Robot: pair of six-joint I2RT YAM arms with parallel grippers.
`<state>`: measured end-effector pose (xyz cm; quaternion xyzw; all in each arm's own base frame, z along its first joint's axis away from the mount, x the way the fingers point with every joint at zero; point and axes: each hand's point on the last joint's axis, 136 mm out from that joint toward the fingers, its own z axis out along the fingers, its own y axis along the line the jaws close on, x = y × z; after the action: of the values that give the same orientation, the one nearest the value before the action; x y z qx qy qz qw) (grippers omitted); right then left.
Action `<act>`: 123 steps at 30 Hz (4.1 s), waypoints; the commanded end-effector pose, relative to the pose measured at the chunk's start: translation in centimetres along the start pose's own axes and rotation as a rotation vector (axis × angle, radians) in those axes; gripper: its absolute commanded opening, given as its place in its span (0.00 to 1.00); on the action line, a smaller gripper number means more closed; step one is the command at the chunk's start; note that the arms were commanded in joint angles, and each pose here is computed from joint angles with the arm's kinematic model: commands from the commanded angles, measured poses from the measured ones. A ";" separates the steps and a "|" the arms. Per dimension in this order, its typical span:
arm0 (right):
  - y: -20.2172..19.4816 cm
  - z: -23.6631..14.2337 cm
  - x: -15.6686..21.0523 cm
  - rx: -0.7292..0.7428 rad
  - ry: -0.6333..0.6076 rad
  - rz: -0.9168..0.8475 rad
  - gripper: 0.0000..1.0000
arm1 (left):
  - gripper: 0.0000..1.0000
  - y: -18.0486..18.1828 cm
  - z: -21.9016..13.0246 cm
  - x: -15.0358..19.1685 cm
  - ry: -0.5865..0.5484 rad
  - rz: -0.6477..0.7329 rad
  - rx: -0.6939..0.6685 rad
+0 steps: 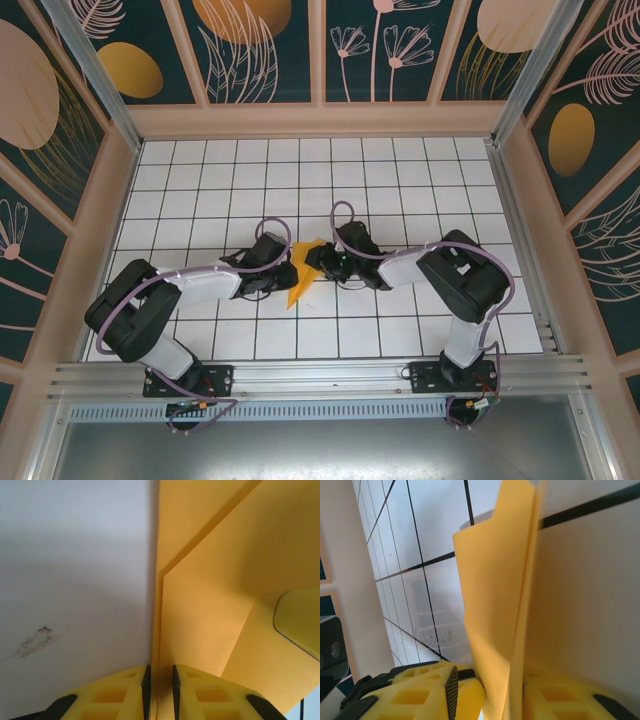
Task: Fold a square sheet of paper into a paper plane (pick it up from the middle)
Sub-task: Turn over the paper at the center of the table, then fold the wing for the fifth time at the center of the table.
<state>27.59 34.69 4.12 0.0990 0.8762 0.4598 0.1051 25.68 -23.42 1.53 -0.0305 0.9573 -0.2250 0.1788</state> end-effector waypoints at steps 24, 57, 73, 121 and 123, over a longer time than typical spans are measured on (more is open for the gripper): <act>3.2 -1.9 -2.4 0.162 -0.037 -0.338 0.11 | 0.31 -1.5 -5.0 -2.0 -0.170 -0.040 0.092; 3.5 3.0 3.0 0.772 -0.003 -0.713 0.67 | 0.47 4.3 -19.9 -2.3 -0.614 -0.237 0.148; 4.6 -8.0 0.4 0.226 -0.138 -0.446 0.69 | 0.51 2.4 -18.6 -1.1 -0.480 -0.179 0.183; -4.6 -1.7 -4.0 0.084 0.000 -0.047 0.22 | 0.53 -2.5 -10.8 -3.0 -0.303 -0.044 0.200; -5.2 -1.8 -3.5 0.117 -0.020 -0.027 0.23 | 0.53 -2.9 -10.3 -3.3 -0.302 -0.040 0.206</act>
<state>31.49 29.87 2.57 0.0598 0.8939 0.4260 0.1261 23.77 -19.63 10.33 -0.0867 0.9068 -0.2903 0.2931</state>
